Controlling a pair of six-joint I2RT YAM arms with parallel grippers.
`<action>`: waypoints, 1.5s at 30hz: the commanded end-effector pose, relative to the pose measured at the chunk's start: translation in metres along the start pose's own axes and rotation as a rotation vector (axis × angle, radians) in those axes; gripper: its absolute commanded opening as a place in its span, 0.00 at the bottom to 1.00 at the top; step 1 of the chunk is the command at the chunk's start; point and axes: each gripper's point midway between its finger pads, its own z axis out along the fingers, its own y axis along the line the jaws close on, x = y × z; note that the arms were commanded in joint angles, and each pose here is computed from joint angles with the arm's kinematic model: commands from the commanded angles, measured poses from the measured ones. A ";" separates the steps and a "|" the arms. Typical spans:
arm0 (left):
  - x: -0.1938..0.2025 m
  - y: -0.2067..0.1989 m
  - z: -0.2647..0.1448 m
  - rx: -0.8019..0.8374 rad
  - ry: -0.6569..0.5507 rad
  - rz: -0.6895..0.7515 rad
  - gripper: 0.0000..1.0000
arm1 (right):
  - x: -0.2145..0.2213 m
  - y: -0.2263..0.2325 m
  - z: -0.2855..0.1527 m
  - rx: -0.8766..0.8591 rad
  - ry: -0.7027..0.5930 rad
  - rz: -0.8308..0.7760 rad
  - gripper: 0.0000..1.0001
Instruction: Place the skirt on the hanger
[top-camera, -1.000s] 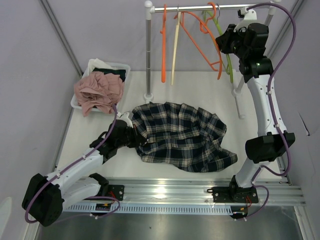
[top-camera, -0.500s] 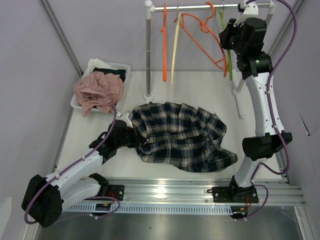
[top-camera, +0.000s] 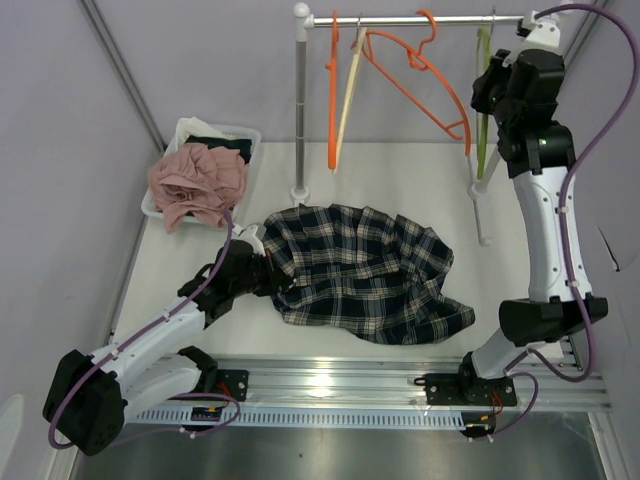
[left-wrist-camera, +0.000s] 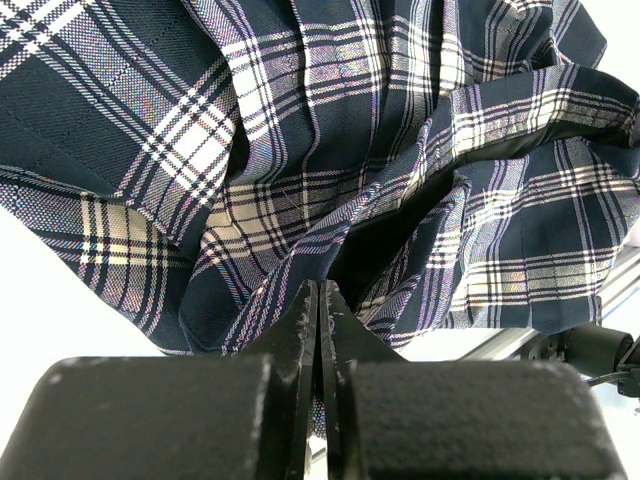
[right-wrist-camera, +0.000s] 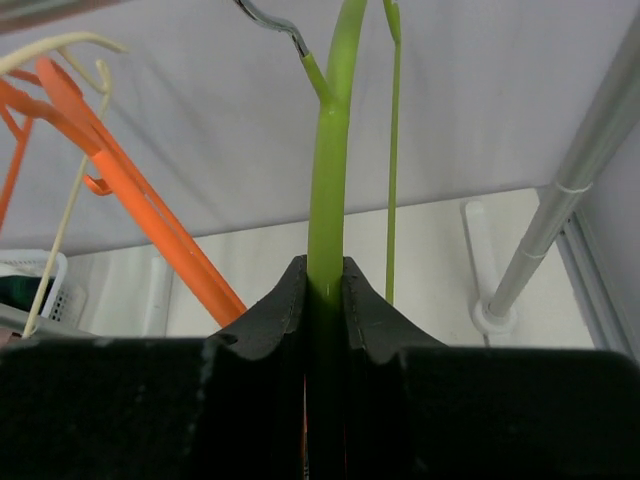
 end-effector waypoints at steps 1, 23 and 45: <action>-0.011 -0.010 -0.004 0.024 -0.031 0.040 0.02 | -0.057 -0.007 -0.052 0.001 -0.154 0.067 0.00; -0.018 -0.014 0.004 0.020 -0.021 0.053 0.01 | -0.004 0.002 -0.186 -0.193 0.043 0.125 0.00; -0.026 -0.011 0.001 -0.012 -0.049 0.092 0.00 | 0.098 0.088 -0.332 -0.888 0.382 0.254 0.00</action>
